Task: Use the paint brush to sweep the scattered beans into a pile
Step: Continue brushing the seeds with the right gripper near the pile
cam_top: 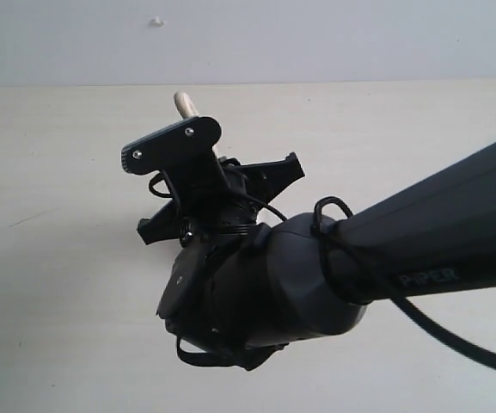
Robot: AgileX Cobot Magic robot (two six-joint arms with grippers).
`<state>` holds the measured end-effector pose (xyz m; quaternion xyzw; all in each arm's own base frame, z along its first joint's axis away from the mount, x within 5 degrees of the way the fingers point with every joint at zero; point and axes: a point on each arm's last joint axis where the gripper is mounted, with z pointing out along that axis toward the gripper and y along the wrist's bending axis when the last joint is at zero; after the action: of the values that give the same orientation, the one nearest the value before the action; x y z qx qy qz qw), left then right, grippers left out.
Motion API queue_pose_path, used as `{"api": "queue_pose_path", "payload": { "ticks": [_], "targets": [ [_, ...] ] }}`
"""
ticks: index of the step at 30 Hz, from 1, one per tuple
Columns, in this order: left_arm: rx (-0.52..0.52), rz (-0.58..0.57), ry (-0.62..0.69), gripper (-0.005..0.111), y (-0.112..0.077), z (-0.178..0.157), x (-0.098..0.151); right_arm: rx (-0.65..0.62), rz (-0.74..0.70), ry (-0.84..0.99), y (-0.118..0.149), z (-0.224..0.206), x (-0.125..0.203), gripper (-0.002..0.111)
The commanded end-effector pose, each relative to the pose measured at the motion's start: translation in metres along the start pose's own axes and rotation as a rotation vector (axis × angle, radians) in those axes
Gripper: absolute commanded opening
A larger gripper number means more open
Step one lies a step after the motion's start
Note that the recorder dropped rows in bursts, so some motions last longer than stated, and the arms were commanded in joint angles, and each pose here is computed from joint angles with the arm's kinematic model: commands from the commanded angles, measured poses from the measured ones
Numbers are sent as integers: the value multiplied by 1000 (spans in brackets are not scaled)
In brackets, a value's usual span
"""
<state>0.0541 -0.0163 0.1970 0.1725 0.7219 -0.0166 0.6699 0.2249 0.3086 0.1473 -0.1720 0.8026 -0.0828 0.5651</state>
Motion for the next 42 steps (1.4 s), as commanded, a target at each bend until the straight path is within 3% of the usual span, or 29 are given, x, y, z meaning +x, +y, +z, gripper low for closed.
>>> {"api": "queue_pose_path", "payload": {
  "ticks": [1,5,10,16,21,30,42],
  "targets": [
    [2,2,-3,0,0,0,1,-8,41,-43,4,-1,-14,0],
    [2,2,-3,0,0,0,1,31,14,-97,4,-12,-23,0],
    [2,2,-3,0,0,0,1,174,-131,-101,-10,-33,-36,0],
    [2,2,-3,0,0,0,1,232,-278,9,-21,-17,-12,0],
    [2,2,-3,0,0,0,1,302,-240,100,-37,10,18,0],
    [2,2,-3,0,0,0,1,122,-157,169,-19,19,33,0],
    [2,2,-3,0,0,0,1,-113,147,261,-1,12,31,0]
  ]
}}
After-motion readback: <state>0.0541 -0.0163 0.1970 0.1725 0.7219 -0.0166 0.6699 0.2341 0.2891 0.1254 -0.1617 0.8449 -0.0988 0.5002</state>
